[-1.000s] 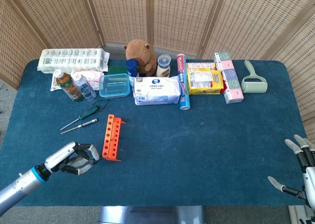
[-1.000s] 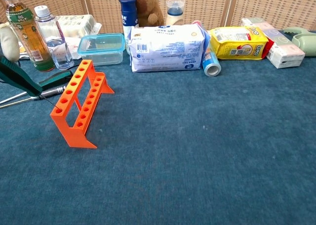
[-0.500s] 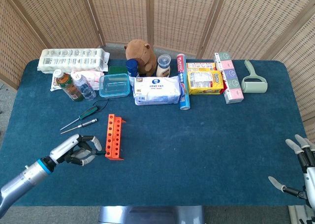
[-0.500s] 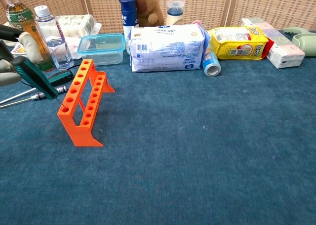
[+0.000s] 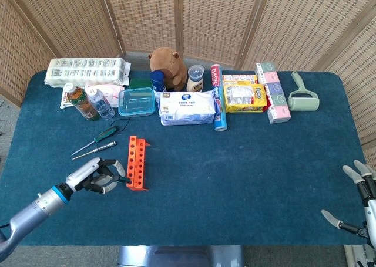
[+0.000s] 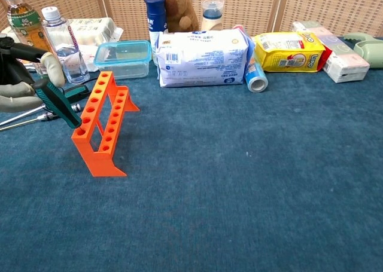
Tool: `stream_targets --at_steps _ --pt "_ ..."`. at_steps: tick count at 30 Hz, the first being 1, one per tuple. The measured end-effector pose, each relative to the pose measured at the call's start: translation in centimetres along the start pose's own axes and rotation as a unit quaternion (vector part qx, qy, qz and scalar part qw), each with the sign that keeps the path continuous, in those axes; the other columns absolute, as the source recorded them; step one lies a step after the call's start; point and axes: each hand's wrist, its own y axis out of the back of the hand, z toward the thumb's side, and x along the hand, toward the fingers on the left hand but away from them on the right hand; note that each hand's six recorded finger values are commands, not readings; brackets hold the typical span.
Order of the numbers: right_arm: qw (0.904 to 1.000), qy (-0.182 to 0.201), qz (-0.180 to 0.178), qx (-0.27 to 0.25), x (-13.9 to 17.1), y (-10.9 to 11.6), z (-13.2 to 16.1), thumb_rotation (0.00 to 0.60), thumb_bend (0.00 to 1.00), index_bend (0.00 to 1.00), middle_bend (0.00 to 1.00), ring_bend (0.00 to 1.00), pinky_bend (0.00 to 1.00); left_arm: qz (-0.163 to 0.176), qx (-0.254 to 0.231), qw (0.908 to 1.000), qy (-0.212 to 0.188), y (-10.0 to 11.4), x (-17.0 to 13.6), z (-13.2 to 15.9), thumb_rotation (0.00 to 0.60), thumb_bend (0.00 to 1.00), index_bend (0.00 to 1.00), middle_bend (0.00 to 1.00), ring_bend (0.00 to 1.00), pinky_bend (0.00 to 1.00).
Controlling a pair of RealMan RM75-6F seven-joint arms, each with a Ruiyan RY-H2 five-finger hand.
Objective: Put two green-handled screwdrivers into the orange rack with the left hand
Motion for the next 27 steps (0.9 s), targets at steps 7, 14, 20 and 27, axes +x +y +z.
stream_targets --at_steps 7,14,20,27 --pt "1.0000 0.000 0.001 0.001 0.0 -0.1 0.0 0.500 0.00 0.14 0.05 0.00 0.00 -0.004 0.000 1.0000 -0.005 -0.2 0.0 0.4 0.600 0.45 0.33 0.94 0.90 0.95" --pt "1.0000 -0.001 0.001 0.001 0.0 0.0 0.0 0.502 0.00 0.14 0.05 0.00 0.00 -0.005 0.004 1.0000 0.001 -0.2 -0.1 0.4 0.600 0.45 0.24 0.94 0.90 0.95" --pt "1.0000 -0.002 0.000 0.000 0.0 0.0 -0.1 0.503 0.00 0.14 0.05 0.00 0.00 0.001 0.000 1.0000 -0.008 0.0 -0.3 0.7 0.600 0.45 0.14 0.94 0.90 0.95" --pt "1.0000 -0.001 0.002 0.000 0.0 -0.1 0.0 0.502 0.00 0.14 0.06 0.00 0.00 0.036 0.003 0.9984 -0.042 2.1 -1.7 2.5 0.600 0.45 0.06 0.94 0.90 0.95"
